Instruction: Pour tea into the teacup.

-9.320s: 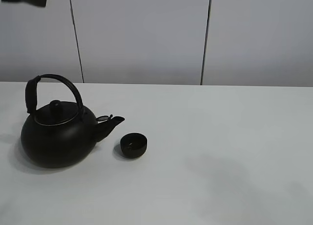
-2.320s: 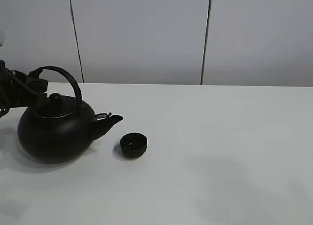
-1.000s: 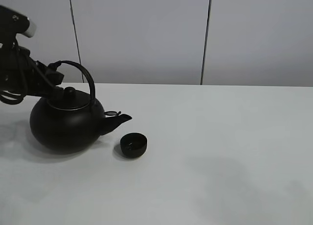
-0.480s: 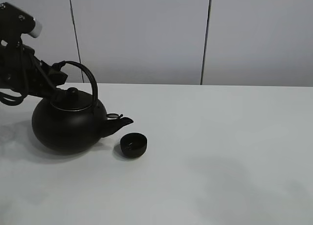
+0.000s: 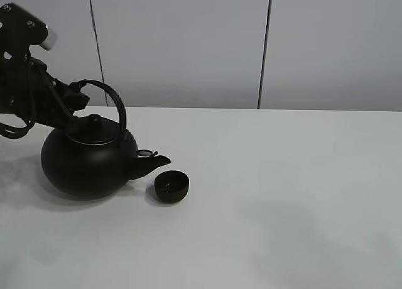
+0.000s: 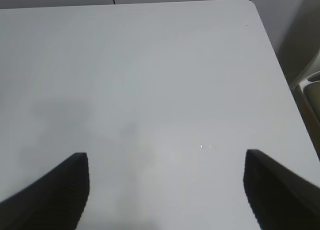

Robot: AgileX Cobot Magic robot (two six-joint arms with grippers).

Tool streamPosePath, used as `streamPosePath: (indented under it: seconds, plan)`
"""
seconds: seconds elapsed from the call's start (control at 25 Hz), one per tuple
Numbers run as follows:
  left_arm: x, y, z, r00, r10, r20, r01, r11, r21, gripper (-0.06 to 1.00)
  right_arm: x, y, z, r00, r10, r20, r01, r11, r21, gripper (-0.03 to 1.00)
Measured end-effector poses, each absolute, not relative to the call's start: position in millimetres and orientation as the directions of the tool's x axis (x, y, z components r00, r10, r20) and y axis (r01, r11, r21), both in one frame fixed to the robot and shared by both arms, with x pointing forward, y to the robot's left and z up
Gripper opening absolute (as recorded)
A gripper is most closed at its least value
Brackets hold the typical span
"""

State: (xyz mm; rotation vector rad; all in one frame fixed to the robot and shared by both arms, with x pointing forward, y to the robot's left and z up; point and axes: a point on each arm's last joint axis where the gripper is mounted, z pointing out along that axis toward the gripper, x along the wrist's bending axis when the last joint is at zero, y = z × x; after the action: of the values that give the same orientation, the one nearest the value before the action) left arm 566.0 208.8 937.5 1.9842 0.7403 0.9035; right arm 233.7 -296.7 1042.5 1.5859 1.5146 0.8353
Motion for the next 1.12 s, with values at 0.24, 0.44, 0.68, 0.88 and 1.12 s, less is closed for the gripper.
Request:
streamPosePath:
  seconds: [0.24,0.44,0.68,0.88,1.12]
  plan:
    - [568.2,208.1,939.9,0.571,0.751,0.332,0.159,-0.498,0.852,0.11,233.7,-296.7,1042.5,0.076,0.996,-0.052,0.488,0.008,0.873,0.58]
    - [568.2,208.1,939.8,0.572,0.75,0.333,0.16,-0.499,0.851,0.11,233.7,-296.7,1042.5,0.076,0.996,-0.052,0.488,0.008,0.873,0.58]
    - [568.1,208.0,939.8,0.572,0.749,0.333,0.159,-0.5,0.851,0.11,233.7,-296.7,1042.5,0.076,0.996,-0.052,0.488,0.008,0.873,0.58]
    - [568.1,208.0,939.8,0.572,0.749,0.334,0.159,-0.501,0.851,0.11,233.7,-296.7,1042.5,0.076,0.996,-0.052,0.488,0.008,0.873,0.58]
    - [568.1,208.0,939.8,0.575,0.739,0.35,0.148,-0.515,0.844,0.11,233.8,-296.7,1042.6,0.076,0.996,-0.052,0.487,0.008,0.874,0.58]
